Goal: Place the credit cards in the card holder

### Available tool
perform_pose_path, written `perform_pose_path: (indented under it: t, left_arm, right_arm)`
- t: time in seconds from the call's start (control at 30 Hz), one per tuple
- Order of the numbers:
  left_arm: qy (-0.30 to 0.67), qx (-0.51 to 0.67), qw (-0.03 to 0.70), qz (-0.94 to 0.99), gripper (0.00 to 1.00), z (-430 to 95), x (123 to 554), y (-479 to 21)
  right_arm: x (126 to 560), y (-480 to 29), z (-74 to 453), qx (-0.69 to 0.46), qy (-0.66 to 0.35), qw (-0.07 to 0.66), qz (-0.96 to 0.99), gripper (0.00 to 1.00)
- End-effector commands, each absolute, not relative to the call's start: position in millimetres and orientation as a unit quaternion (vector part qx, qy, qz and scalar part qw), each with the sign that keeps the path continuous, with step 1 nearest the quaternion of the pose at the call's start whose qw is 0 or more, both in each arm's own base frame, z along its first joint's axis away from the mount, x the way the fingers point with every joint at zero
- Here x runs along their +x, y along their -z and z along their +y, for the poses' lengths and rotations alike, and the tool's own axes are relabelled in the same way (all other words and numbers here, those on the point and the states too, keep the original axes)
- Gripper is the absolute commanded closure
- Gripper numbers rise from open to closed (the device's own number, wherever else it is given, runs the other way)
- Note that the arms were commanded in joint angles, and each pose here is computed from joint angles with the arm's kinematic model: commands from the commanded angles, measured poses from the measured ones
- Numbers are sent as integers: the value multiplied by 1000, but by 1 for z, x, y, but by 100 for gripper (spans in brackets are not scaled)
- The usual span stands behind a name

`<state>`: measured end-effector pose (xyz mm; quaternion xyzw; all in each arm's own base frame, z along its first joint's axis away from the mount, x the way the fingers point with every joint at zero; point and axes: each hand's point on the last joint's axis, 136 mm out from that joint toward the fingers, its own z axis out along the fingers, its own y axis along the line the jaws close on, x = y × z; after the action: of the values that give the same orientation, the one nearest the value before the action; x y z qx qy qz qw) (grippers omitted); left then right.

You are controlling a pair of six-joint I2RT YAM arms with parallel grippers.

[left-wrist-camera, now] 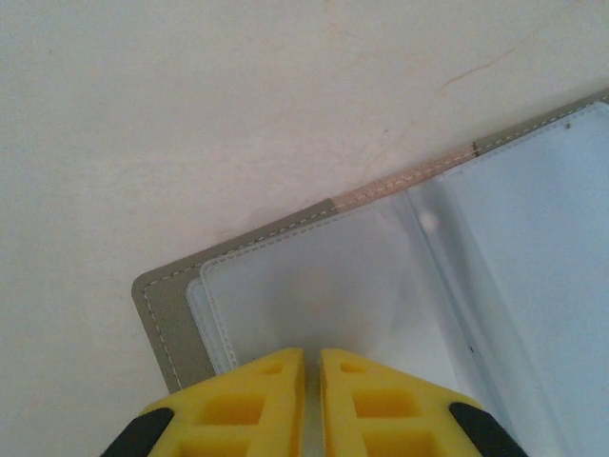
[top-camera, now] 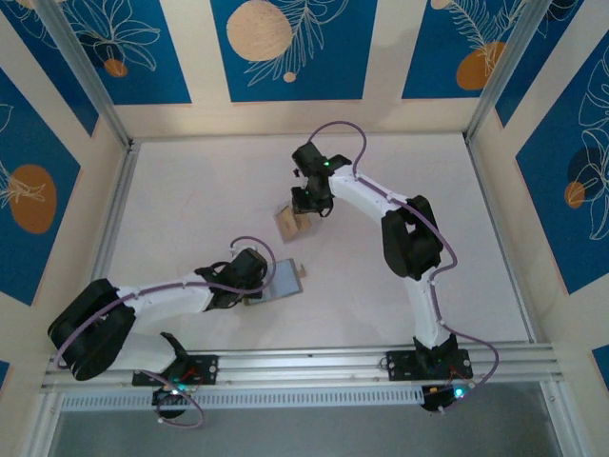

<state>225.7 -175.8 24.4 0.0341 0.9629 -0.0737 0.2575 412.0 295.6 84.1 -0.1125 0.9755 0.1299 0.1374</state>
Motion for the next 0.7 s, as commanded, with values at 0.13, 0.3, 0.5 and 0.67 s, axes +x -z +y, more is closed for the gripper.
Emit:
perform_pose_path:
  t: [0.13, 0.3, 0.5, 0.67]
  left_arm:
    - [28, 43, 184, 982, 88, -150, 194, 8]
    - [28, 43, 186, 981, 88, -150, 194, 6]
    - [28, 42, 187, 981, 88, -150, 195, 5]
    - [27, 43, 186, 981, 88, -150, 195, 6]
  right_arm:
    - [412, -80, 295, -124, -117, 133, 976, 74]
    - [411, -73, 301, -129, -124, 121, 976, 74]
    - [410, -67, 305, -133, -128, 112, 976, 74]
    - [408, -75, 309, -139, -135, 121, 974, 74]
